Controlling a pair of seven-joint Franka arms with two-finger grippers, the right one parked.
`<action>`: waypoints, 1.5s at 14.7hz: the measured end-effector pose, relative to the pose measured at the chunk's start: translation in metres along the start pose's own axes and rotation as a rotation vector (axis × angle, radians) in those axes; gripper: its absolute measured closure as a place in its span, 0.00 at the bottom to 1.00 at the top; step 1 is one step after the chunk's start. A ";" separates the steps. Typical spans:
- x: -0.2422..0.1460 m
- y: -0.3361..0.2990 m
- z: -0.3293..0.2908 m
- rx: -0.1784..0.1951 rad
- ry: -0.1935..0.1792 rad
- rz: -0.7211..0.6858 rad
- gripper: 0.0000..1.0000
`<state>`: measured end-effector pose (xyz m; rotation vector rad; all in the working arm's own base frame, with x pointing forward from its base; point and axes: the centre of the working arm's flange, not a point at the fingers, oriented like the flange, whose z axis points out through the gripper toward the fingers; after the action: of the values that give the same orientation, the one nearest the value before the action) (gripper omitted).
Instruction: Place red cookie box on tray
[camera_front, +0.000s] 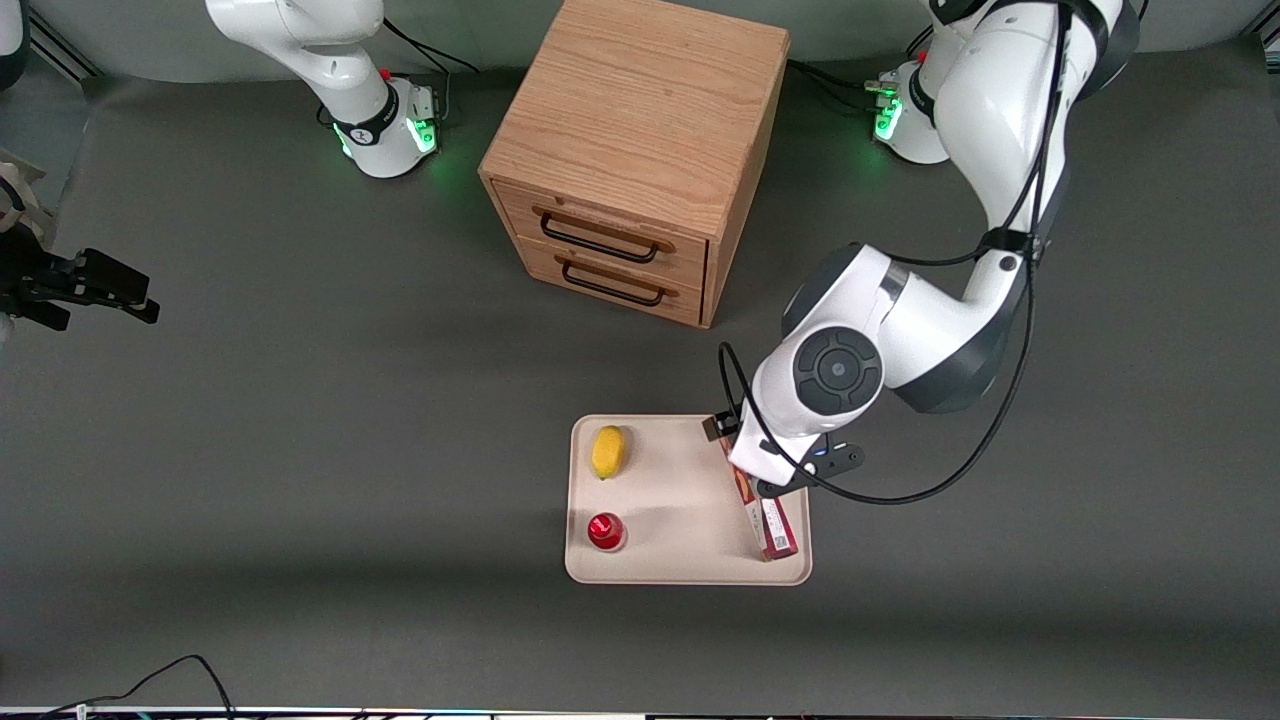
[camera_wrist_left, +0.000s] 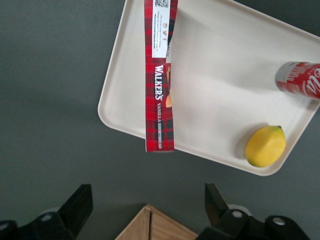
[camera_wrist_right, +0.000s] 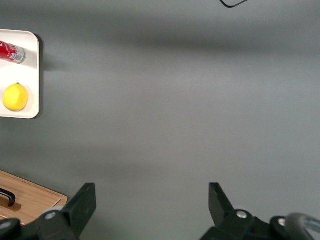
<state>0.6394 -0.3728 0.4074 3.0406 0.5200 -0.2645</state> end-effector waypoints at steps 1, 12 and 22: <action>-0.006 0.000 -0.013 -0.001 -0.005 0.006 0.00; -0.038 -0.143 -0.156 0.121 -0.017 0.280 0.00; -0.034 -0.381 -0.194 0.112 0.103 0.389 0.00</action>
<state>0.5120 -0.0108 0.5980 3.1868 -0.0915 -0.1230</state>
